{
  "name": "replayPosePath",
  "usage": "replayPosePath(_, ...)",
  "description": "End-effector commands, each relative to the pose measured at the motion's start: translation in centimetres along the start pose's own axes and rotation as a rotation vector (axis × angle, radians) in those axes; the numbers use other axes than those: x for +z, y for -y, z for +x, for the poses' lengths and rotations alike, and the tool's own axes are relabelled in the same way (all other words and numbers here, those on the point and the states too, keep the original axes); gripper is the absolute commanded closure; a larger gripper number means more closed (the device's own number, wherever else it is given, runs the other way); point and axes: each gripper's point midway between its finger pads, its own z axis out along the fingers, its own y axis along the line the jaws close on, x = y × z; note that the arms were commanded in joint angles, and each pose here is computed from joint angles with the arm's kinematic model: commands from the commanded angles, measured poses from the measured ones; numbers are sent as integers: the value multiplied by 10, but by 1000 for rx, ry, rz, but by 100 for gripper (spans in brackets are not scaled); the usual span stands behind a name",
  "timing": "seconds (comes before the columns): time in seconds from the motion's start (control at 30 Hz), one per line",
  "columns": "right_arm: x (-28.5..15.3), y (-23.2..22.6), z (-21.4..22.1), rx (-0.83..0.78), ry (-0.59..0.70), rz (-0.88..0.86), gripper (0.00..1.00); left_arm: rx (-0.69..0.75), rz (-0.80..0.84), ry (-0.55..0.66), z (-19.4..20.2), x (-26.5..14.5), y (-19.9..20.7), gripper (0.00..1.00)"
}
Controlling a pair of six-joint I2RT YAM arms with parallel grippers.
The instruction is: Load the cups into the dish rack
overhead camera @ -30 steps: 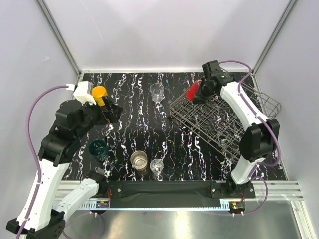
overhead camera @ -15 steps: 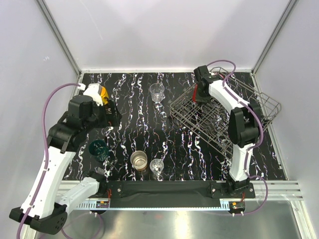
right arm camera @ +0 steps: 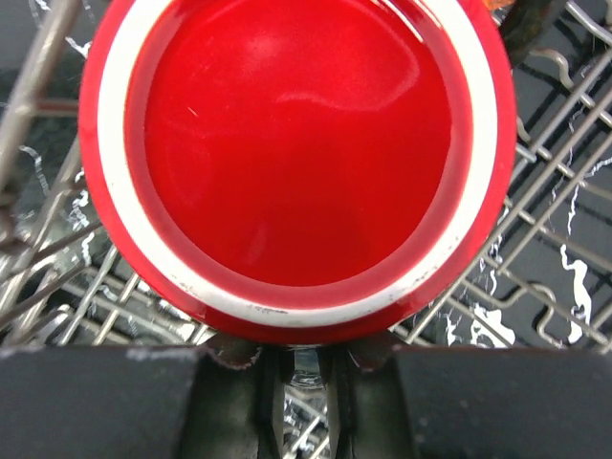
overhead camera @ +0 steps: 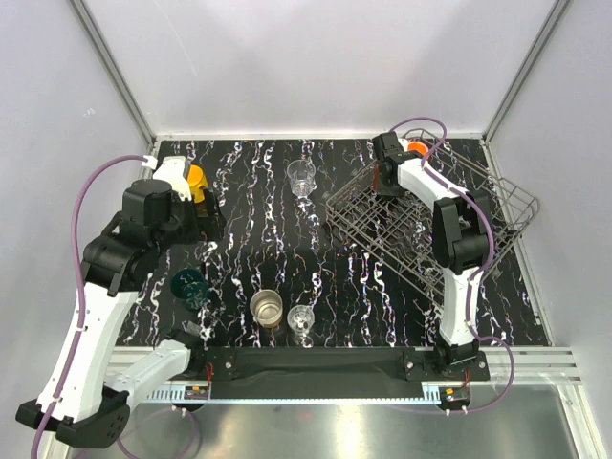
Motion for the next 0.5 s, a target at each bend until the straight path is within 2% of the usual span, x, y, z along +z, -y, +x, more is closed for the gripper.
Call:
replayPosePath(0.0, -2, 4, -43, 25, 151, 19, 100, 17, -13, 48, -17, -9, -2, 1)
replayPosePath(0.47, 28, 1, -33, 40, 128, -4, 100, -4, -27, 20, -17, -17, -4, 1)
